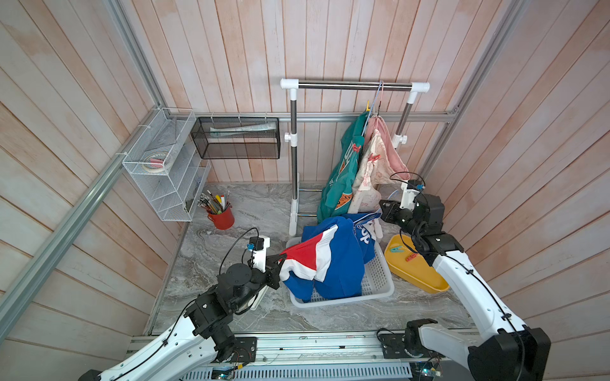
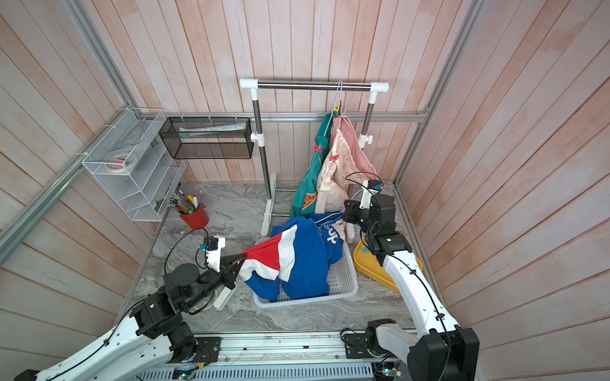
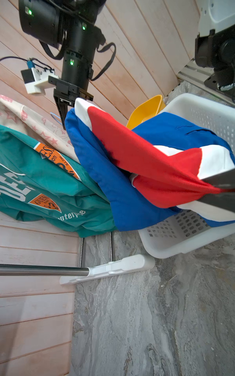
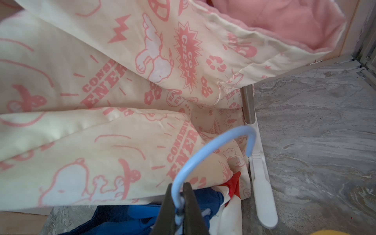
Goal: Remove the clothespins securing jackets to the hanger
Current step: Remove the jacket from the hanger.
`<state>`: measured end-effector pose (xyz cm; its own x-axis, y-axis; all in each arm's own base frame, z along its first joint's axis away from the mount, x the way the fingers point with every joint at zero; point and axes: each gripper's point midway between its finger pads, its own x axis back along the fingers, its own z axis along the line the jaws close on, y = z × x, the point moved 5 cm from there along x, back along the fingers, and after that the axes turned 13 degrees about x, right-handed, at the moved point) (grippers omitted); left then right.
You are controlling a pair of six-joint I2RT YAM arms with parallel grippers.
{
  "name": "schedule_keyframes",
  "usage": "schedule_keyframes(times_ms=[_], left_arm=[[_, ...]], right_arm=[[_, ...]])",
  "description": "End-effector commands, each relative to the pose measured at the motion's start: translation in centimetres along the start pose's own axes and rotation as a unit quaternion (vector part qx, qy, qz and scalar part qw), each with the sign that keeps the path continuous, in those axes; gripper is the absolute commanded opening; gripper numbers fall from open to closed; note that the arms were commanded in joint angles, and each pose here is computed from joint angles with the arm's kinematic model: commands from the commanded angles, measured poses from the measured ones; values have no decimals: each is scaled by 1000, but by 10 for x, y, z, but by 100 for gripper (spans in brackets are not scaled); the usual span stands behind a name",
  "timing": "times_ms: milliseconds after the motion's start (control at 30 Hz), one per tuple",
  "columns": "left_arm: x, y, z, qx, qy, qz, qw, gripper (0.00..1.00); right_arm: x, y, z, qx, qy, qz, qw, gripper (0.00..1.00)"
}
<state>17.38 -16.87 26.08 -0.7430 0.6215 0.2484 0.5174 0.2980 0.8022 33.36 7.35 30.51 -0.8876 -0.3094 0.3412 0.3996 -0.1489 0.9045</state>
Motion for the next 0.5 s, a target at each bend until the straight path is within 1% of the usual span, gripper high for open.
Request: schedule_keyframes(times_ms=[0, 33, 100, 200, 267, 367, 467], left_arm=[[-1, 15, -2, -42, 15, -14, 999, 22], [-1, 17, -6, -52, 4, -12, 999, 29], [-1, 21, -14, -75, -13, -12, 997, 46], [-4, 25, -27, -109, -39, 8, 993, 65], [-8, 24, -38, -133, -65, 27, 989, 71], [-16, 16, -58, -181, -105, 60, 976, 80], [-33, 0, -72, -227, -120, 98, 961, 84]], right_arm=[[6, -14, -49, 38, -158, 22, 986, 0], [7, -13, -40, 45, -147, 22, 988, 0], [9, -13, -23, 57, -125, 23, 990, 0], [13, -13, -1, 67, -97, 23, 993, 0], [17, -13, 8, 70, -88, 21, 993, 0], [21, -10, 15, 65, -78, 15, 995, 0], [22, -9, 14, 64, -79, 14, 995, 0]])
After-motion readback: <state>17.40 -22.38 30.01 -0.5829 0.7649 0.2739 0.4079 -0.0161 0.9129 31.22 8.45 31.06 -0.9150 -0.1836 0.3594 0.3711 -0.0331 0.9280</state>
